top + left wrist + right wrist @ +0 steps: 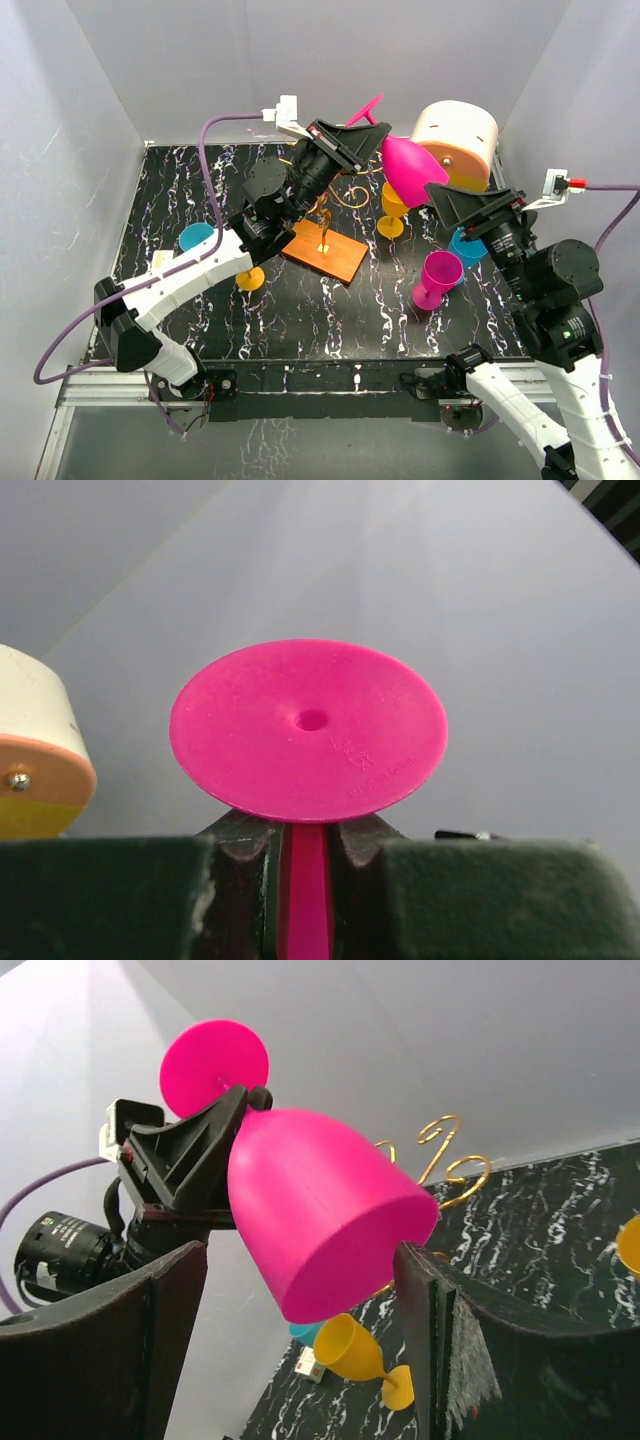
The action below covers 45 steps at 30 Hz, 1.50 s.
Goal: Place the wine glass upside down on the wine glass rack
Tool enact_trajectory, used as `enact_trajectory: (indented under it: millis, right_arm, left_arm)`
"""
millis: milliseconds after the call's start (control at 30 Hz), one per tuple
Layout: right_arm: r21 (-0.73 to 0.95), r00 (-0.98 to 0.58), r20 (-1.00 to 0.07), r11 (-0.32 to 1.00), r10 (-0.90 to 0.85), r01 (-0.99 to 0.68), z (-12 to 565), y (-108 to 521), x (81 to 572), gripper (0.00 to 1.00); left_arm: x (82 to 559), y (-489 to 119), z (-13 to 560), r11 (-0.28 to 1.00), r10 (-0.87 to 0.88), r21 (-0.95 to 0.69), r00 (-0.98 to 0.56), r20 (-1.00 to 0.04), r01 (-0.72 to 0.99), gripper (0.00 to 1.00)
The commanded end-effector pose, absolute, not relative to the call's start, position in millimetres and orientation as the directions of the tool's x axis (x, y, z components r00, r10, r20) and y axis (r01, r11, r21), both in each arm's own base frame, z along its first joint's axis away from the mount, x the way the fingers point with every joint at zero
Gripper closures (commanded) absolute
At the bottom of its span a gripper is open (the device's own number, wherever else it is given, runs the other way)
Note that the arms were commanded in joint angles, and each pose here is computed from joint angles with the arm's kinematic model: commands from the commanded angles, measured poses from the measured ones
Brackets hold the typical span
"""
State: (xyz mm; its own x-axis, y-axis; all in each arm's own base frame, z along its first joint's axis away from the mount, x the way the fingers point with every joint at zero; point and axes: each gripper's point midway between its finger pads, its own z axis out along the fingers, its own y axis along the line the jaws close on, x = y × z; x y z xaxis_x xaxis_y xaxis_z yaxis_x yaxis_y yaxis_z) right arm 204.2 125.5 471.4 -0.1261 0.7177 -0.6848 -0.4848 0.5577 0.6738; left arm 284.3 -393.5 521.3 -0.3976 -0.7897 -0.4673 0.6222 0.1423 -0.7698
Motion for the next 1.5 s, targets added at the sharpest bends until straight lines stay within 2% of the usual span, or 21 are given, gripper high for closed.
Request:
enact_trajectory:
  millis: [0, 100, 200, 467, 633, 833, 967, 1167, 1300, 1467]
  right_arm:
    - [0.663, -0.060, -0.710, 0.638, 0.701, -0.391, 477.9, 100.1, 197.2, 0.26]
    - [0.708, -0.073, -0.692, 0.654, 0.719, -0.266, 469.3, 86.1, 203.6, 0.26]
    - [0.726, -0.126, -0.683, 0.650, 0.720, -0.223, 469.6, 88.2, 203.9, 0.26]
    - [0.739, -0.356, -0.674, 0.588, 0.647, -0.329, 490.3, 136.6, 201.4, 0.27]
    - [0.780, -0.452, -0.623, 0.461, 0.638, -0.423, 504.2, 163.8, 192.9, 0.30]
    - [0.794, -0.467, -0.584, 0.350, 0.664, -0.497, 526.0, 169.1, 173.7, 0.31]
    - [0.839, -0.470, -0.516, 0.312, 0.716, -0.446, 524.7, 160.0, 166.7, 0.31]
    - [0.931, -0.444, -0.323, 0.195, 0.836, -0.309, 511.3, 138.3, 163.4, 0.32]
    - [0.937, -0.497, -0.309, 0.169, 0.811, -0.306, 513.9, 148.3, 162.9, 0.35]
    - [0.946, -0.539, -0.310, 0.198, 0.784, -0.256, 508.7, 160.3, 180.2, 0.48]
  left_arm:
    - [252.3, -379.6, 554.9, 0.169, -0.727, -0.648, -0.350, -0.590, 0.742, 1.00]
    - [245.4, -375.4, 548.1, 0.213, -0.684, -0.617, -0.335, -0.648, 0.758, 1.00]
    - [235.9, -376.1, 537.3, 0.253, -0.609, -0.567, -0.327, -0.723, 0.784, 1.00]
    - [184.0, -370.0, 539.1, 0.149, -0.463, -0.415, -0.308, -0.831, 0.898, 1.00]
    - [165.0, -372.4, 526.0, 0.091, -0.388, -0.323, -0.265, -0.882, 0.942, 1.00]
    - [165.9, -377.5, 505.1, 0.108, -0.323, -0.240, -0.194, -0.926, 0.965, 1.00]
    - [168.2, -383.7, 493.3, 0.112, -0.286, -0.181, -0.143, -0.947, 0.977, 1.00]
    - [174.1, -391.1, 483.0, 0.120, -0.266, -0.104, -0.069, -0.962, 0.987, 1.00]
    - [171.8, -394.5, 478.8, 0.096, -0.261, -0.072, -0.044, -0.964, 0.993, 1.00]
    - [169.9, -394.4, 470.7, 0.087, -0.233, -0.001, 0.019, -0.972, 0.996, 1.00]
